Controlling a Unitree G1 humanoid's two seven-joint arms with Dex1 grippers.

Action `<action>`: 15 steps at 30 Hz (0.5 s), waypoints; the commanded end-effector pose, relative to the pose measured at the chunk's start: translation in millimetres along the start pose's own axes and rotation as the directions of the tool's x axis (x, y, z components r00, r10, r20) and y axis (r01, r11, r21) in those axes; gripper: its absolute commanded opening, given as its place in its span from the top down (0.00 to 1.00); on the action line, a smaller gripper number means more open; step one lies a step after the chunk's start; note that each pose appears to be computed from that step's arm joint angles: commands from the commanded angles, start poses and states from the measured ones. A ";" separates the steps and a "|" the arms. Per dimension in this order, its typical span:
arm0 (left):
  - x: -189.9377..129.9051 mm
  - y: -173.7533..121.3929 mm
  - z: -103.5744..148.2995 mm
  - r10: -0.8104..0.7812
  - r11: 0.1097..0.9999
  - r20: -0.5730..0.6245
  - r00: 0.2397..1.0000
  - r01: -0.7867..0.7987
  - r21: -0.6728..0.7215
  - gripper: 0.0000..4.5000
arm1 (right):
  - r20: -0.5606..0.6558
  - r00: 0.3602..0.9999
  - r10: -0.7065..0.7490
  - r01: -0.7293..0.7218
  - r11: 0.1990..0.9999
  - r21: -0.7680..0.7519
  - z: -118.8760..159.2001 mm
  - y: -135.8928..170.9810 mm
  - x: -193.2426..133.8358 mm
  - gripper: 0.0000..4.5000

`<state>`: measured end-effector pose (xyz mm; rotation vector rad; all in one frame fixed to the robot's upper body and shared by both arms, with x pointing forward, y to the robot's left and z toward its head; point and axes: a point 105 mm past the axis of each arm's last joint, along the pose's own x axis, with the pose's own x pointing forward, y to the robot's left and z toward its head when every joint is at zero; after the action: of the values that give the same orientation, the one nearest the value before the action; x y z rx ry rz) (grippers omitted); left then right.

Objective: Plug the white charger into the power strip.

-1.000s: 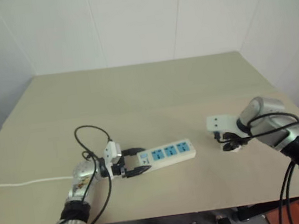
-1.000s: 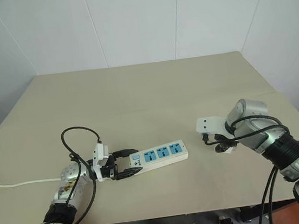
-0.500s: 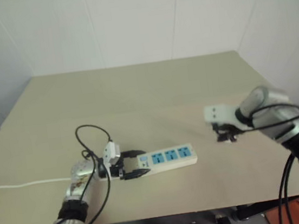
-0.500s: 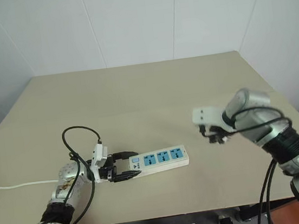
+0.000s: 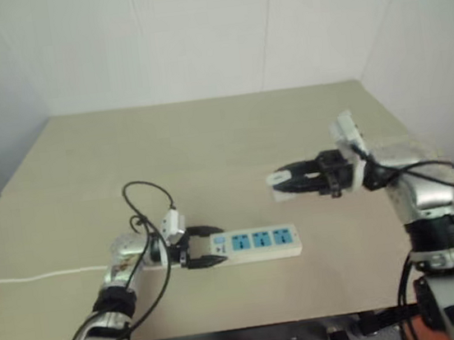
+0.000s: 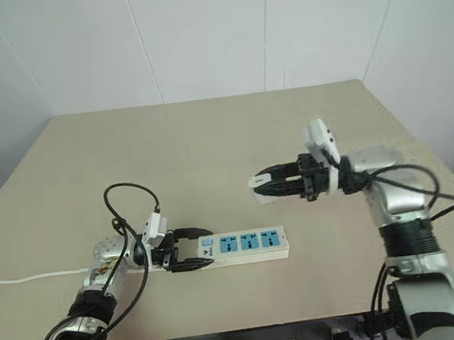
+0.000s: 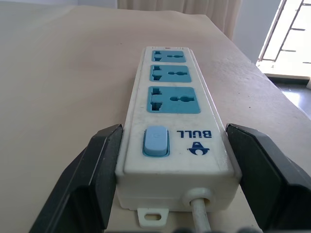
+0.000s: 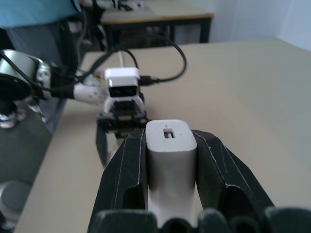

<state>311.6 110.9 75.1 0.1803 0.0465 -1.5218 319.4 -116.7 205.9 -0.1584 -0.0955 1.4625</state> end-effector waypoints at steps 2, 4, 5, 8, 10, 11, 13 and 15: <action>8.8 -2.3 -9.6 -0.007 1.000 -0.031 1.000 0.006 -0.004 0.29 | 0.151 0.989 0.013 -0.006 0.999 -0.050 4.7 5.0 10.2 0.75; 10.1 -5.1 -13.4 -0.007 1.000 -0.038 0.999 0.007 -0.003 0.29 | 0.194 0.981 0.016 -0.009 0.999 -0.036 -0.2 7.0 16.9 0.75; 10.4 -6.3 -14.3 -0.007 1.000 -0.038 0.999 0.007 -0.003 0.29 | 0.220 0.975 0.015 -0.008 0.999 -0.033 -1.3 7.7 20.3 0.75; 10.4 -6.4 -14.6 0.008 1.000 -0.032 0.999 -0.008 -0.006 0.29 | 0.267 0.964 0.006 0.001 1.000 -0.026 -5.1 8.2 27.0 0.75; 10.4 -6.0 -14.4 0.015 1.000 -0.031 0.999 -0.015 -0.006 0.29 | 0.274 0.962 0.001 0.003 1.000 -0.015 -9.7 8.3 30.3 0.75; 10.5 -6.0 -14.3 0.018 1.000 -0.030 0.999 -0.018 -0.006 0.29 | 0.276 0.961 -0.004 0.004 1.000 0.000 -13.8 8.0 32.5 0.75; 10.6 -6.0 -14.0 0.022 1.000 -0.028 0.999 -0.023 -0.007 0.29 | 0.283 0.959 -0.016 0.011 1.000 0.018 -19.8 7.0 36.3 0.75; 10.5 -6.0 -13.3 0.026 1.000 -0.027 0.999 -0.026 -0.005 0.29 | 0.287 0.957 -0.027 0.019 0.999 0.031 -25.8 5.7 40.8 0.75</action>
<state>311.5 105.8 72.7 0.1872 0.0120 -1.4889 321.7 -78.2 176.2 0.0890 -0.2772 1.4645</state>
